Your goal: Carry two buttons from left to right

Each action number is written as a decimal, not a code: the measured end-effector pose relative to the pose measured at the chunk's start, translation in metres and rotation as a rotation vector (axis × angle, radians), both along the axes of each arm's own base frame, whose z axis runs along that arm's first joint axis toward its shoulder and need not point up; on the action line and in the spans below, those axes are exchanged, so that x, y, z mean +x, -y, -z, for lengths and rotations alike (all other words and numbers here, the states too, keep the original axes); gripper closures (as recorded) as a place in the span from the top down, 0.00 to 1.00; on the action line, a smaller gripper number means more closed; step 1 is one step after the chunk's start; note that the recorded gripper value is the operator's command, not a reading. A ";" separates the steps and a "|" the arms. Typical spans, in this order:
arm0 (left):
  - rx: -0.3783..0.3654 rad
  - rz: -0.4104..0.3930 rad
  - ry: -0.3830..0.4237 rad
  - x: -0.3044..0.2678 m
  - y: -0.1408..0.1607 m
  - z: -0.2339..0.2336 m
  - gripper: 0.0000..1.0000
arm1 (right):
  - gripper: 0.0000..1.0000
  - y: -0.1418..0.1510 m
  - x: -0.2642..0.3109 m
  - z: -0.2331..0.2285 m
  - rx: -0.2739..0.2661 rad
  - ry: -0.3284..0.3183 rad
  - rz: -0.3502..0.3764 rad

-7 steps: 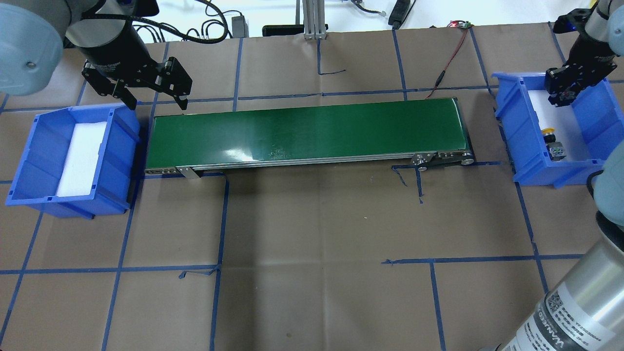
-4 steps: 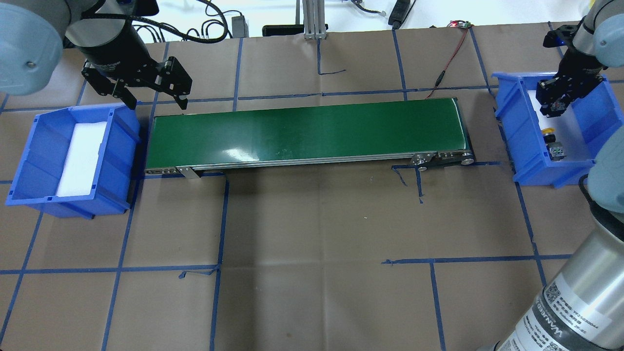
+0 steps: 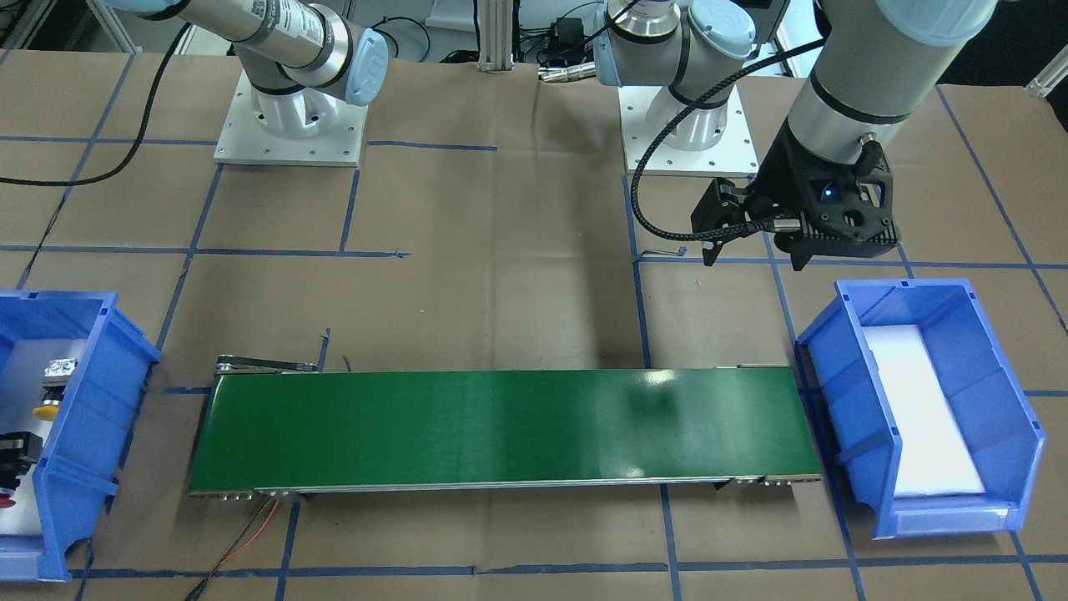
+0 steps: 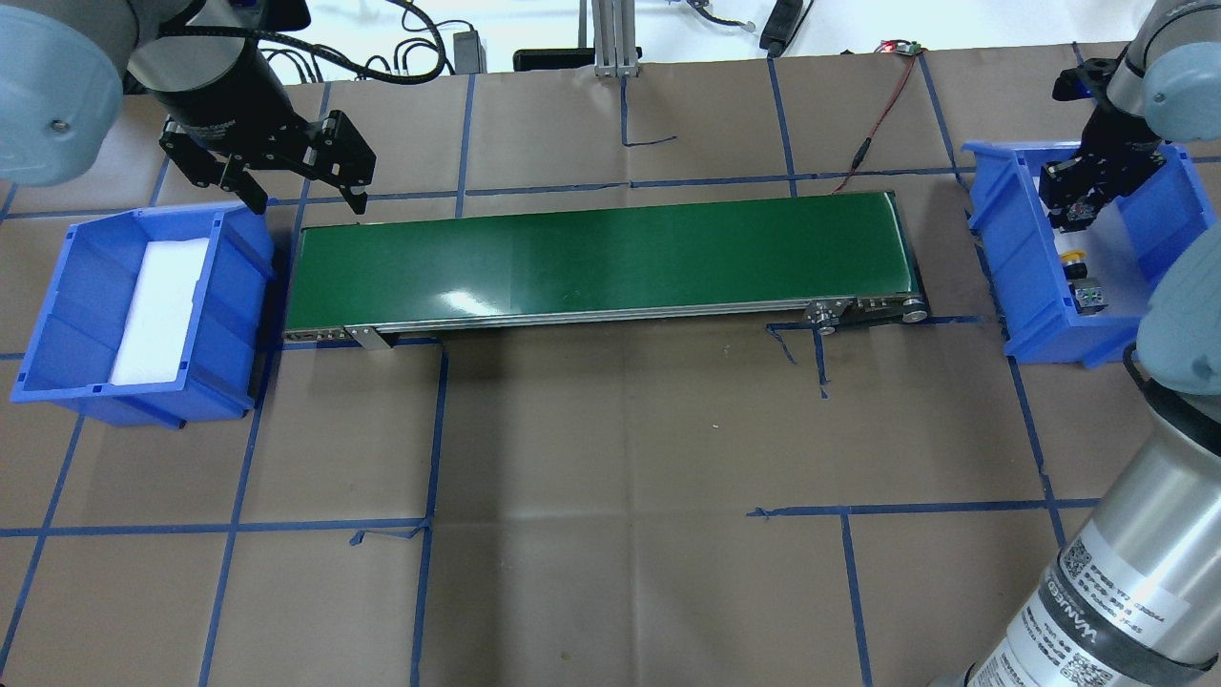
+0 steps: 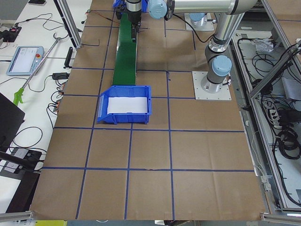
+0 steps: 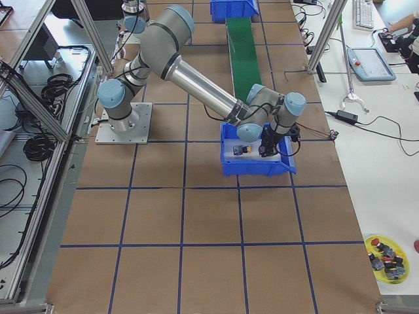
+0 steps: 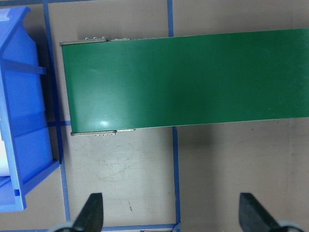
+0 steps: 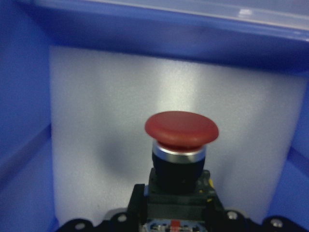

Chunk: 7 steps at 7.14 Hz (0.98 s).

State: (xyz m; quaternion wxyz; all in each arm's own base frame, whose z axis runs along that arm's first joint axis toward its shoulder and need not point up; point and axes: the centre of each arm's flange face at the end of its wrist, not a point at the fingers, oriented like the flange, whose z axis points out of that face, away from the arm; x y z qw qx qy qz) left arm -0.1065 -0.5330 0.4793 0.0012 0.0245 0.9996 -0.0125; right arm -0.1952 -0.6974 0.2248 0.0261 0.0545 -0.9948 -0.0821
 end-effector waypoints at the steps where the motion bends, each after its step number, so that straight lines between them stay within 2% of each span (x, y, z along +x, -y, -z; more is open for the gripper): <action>1: 0.000 0.000 0.000 0.000 0.000 0.000 1.00 | 0.83 0.000 0.000 0.002 0.000 0.003 0.001; 2: 0.000 0.000 0.000 0.000 0.000 0.000 1.00 | 0.90 0.001 0.001 0.002 -0.002 0.008 0.003; 4: 0.000 -0.001 0.000 0.000 0.000 0.000 1.00 | 0.90 0.002 0.002 -0.002 -0.016 0.019 0.005; 5: 0.000 0.000 0.000 0.000 0.000 0.000 1.00 | 0.91 0.004 0.002 -0.010 -0.028 0.018 0.005; 6: 0.000 0.000 0.000 0.000 0.000 0.000 1.00 | 0.99 0.005 0.002 -0.025 -0.042 0.011 0.001; 7: 0.000 -0.001 0.000 0.000 0.000 0.000 1.00 | 1.00 0.001 0.004 -0.047 -0.058 0.004 -0.002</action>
